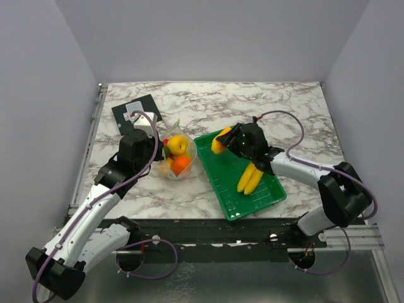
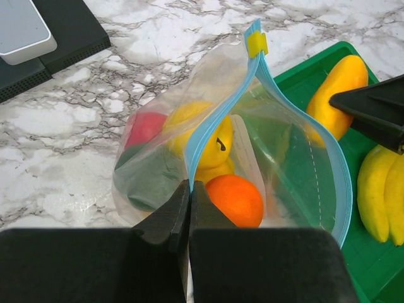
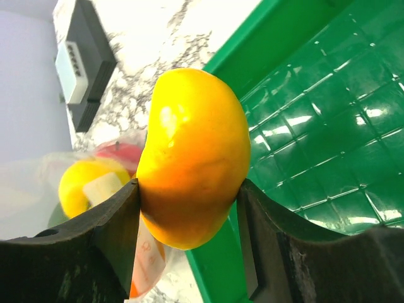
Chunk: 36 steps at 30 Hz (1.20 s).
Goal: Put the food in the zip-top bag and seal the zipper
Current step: Pick up the fake fruit from the bin, then place the fake fruit in the zipper food storage bag.
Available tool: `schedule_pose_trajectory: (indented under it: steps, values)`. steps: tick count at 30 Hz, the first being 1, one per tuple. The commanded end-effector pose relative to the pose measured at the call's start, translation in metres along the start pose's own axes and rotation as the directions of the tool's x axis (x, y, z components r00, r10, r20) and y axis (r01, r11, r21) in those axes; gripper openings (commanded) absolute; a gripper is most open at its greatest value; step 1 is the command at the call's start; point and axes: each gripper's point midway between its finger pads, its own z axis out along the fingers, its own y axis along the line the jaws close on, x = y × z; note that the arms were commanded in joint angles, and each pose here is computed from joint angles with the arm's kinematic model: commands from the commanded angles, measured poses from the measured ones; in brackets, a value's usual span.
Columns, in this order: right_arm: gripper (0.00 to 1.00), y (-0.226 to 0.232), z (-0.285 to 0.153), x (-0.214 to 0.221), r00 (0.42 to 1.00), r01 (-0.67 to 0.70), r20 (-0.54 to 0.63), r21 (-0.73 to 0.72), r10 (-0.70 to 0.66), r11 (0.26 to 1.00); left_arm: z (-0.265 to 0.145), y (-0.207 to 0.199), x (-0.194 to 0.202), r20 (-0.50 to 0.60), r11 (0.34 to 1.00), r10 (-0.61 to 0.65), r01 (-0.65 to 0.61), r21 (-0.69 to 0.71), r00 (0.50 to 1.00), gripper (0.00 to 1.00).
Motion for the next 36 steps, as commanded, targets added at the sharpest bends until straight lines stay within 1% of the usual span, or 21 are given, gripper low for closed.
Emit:
schedule_pose_trajectory:
  steps: [1, 5, 8, 13, 16, 19, 23, 31, 36]
  values:
    - [0.33, 0.018, -0.025, -0.004, 0.989, 0.145, -0.022, -0.092, -0.147, 0.985, 0.001, -0.005, 0.003, -0.006, 1.0, 0.009, -0.009, 0.027, 1.0, 0.0]
    - [0.33, 0.033, -0.05, -0.016, 0.97, 0.242, 0.006, -0.142, -0.244, 0.96, 0.001, -0.005, 0.003, -0.008, 0.999, 0.01, -0.009, 0.03, 1.0, 0.0]
    - [0.33, 0.048, -0.068, -0.022, 0.945, 0.324, 0.021, -0.203, -0.326, 0.924, 0.001, -0.005, 0.003, -0.007, 0.999, 0.008, -0.008, 0.031, 1.0, 0.0]
    - [0.33, 0.081, -0.1, -0.024, 0.899, 0.424, 0.053, -0.349, -0.434, 0.836, 0.002, -0.006, 0.003, -0.009, 0.999, 0.008, -0.008, 0.032, 1.0, 0.0]
    - [0.33, 0.1, -0.115, -0.026, 0.869, 0.476, 0.086, -0.412, -0.487, 0.777, 0.002, -0.006, 0.003, -0.009, 0.999, 0.008, -0.008, 0.031, 1.0, 0.0]
    - [0.33, 0.109, -0.125, -0.02, 0.831, 0.522, 0.076, -0.448, -0.55, 0.726, 0.001, -0.006, 0.002, -0.006, 0.999, 0.008, -0.008, 0.032, 1.0, 0.0]
    - [0.33, 0.131, -0.139, -0.009, 0.789, 0.556, 0.087, -0.523, -0.608, 0.646, 0.001, -0.006, 0.003, -0.007, 0.999, 0.008, -0.008, 0.032, 1.0, 0.0]
    - [0.34, 0.168, -0.154, 0.023, 0.723, 0.586, 0.101, -0.613, -0.683, 0.53, 0.001, -0.006, 0.003, -0.008, 0.999, 0.007, -0.007, 0.033, 1.0, 0.0]
    - [0.34, 0.187, -0.149, 0.039, 0.71, 0.586, 0.087, -0.624, -0.699, 0.517, 0.001, -0.006, 0.002, -0.006, 0.999, 0.007, -0.007, 0.033, 1.0, 0.0]
